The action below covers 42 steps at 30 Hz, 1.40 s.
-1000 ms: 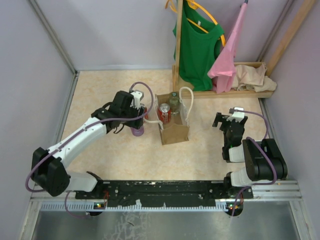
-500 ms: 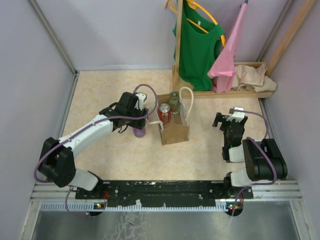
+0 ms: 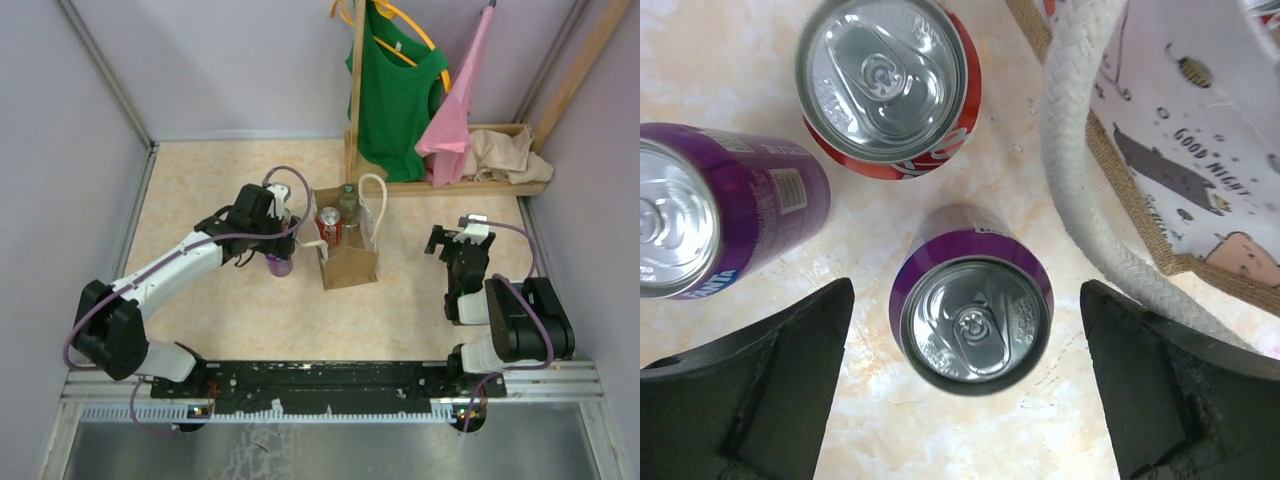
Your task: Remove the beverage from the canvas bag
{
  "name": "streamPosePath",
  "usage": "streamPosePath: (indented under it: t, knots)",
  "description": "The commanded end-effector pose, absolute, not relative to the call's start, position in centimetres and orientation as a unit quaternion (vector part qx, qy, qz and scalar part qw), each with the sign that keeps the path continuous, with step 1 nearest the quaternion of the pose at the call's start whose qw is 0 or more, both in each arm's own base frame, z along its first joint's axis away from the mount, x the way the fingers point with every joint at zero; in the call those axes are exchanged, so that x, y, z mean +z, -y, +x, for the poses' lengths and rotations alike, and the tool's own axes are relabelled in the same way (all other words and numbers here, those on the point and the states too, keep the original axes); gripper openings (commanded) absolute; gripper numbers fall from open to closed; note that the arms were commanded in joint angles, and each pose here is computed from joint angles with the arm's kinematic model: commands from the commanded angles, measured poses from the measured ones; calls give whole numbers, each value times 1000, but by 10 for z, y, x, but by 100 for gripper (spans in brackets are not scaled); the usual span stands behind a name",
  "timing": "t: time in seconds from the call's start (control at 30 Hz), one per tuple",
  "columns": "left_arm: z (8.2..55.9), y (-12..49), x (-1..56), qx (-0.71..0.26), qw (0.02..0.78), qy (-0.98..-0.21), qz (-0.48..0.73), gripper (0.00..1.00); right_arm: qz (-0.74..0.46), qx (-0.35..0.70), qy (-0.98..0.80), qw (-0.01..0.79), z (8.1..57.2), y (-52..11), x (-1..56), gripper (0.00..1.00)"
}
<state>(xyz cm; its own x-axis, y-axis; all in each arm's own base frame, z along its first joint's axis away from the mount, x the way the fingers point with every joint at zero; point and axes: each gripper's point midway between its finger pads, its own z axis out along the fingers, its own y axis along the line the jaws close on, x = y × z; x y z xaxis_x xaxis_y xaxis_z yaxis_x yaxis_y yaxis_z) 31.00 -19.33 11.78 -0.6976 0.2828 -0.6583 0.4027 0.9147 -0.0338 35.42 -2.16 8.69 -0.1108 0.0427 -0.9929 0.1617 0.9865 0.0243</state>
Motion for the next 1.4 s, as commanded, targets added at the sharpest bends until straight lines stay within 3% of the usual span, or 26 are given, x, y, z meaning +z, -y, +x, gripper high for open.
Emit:
streamPosePath:
  t: [0.0, 0.37, 0.57, 0.73, 0.93, 1.0, 1.17, 1.37]
  knots:
    - [322, 203, 179, -118, 414, -885, 177, 100, 73, -43, -719, 690, 363, 22, 107, 99]
    - [338, 192, 329, -94, 564, -799, 187, 99, 73, -43, -719, 690, 363, 22, 107, 99]
    - [354, 215, 388, -110, 629, -733, 234, 99, 72, -43, -719, 690, 363, 22, 107, 99]
    - [370, 283, 356, -187, 578, -727, 319, 97, 73, -43, -719, 690, 363, 22, 108, 99]
    - [397, 337, 315, -209, 528, -737, 365, 98, 73, -43, -719, 690, 363, 22, 107, 99]
    - [403, 346, 305, -218, 515, -743, 368, 93, 73, -43, -719, 690, 363, 22, 107, 99]
    - [402, 364, 281, -257, 491, -748, 367, 60, 72, -43, -719, 690, 363, 22, 108, 99]
    - [410, 371, 263, -263, 482, -758, 352, 53, 72, -43, -719, 690, 363, 22, 107, 99]
